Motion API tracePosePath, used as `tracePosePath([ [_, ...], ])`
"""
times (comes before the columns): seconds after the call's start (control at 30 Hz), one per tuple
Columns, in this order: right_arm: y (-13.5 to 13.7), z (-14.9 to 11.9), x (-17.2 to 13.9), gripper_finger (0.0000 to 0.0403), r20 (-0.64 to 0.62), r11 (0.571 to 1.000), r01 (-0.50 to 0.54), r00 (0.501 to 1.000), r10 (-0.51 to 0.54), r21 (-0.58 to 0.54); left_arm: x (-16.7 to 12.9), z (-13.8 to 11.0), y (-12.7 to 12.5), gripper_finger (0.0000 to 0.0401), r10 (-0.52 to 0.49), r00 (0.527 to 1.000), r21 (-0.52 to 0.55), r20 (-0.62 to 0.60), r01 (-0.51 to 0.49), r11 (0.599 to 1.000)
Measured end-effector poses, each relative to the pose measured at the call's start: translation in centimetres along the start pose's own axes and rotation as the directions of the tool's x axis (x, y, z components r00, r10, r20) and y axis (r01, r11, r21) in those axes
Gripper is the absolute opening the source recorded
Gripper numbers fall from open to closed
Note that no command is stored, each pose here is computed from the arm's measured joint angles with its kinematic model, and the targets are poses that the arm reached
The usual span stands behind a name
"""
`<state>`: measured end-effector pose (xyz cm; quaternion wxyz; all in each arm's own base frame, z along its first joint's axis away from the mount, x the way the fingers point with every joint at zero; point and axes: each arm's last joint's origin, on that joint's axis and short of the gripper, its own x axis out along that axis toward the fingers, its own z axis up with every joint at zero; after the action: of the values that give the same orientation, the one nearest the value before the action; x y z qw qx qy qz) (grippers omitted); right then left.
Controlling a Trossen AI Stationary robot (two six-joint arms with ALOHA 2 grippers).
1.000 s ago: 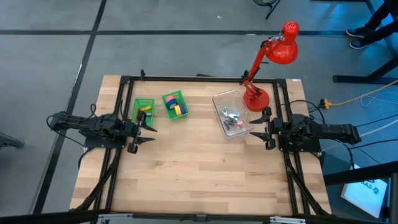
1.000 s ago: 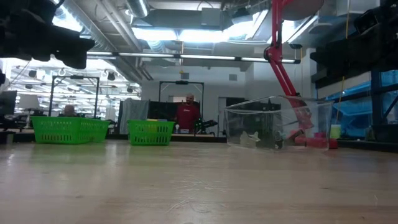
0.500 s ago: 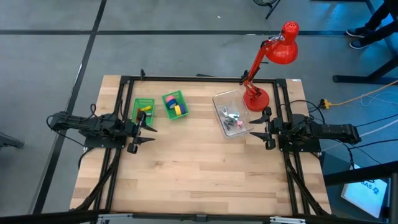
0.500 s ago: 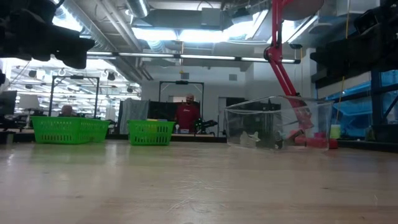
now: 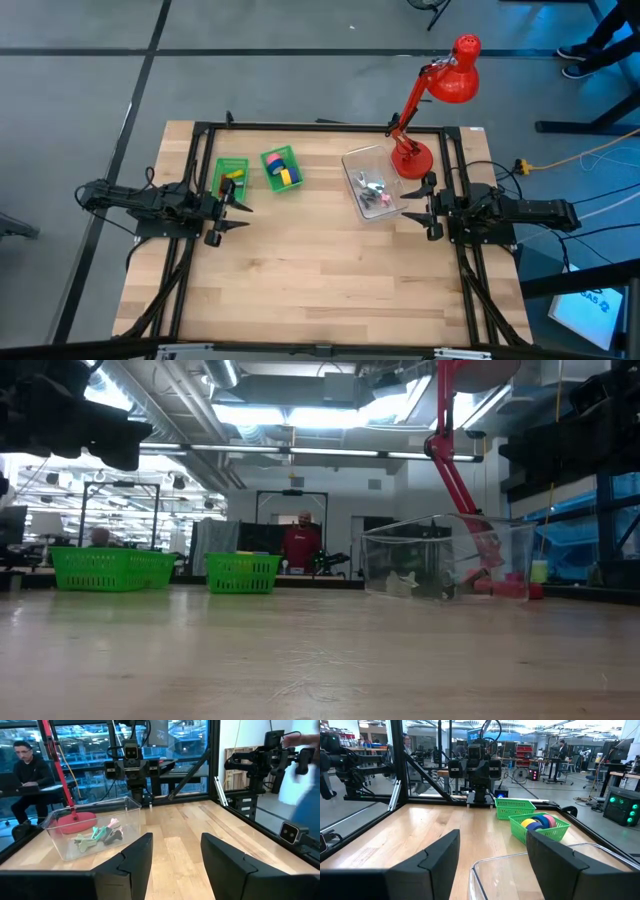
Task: Pick and place Stapler, Stapler remover, tape
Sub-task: Return to Home Position
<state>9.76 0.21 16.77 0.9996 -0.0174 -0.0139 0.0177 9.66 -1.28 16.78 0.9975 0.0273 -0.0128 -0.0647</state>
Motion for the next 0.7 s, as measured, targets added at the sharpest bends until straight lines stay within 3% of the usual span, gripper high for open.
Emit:
tracePosePath([
  [0.7,0.0,0.0,0.0,0.0232,0.0,1.0,0.0,1.0,0.0,0.0,0.0,0.0,0.0,0.0167,0.0,1.0,0.0,0.0,0.0,1.0],
])
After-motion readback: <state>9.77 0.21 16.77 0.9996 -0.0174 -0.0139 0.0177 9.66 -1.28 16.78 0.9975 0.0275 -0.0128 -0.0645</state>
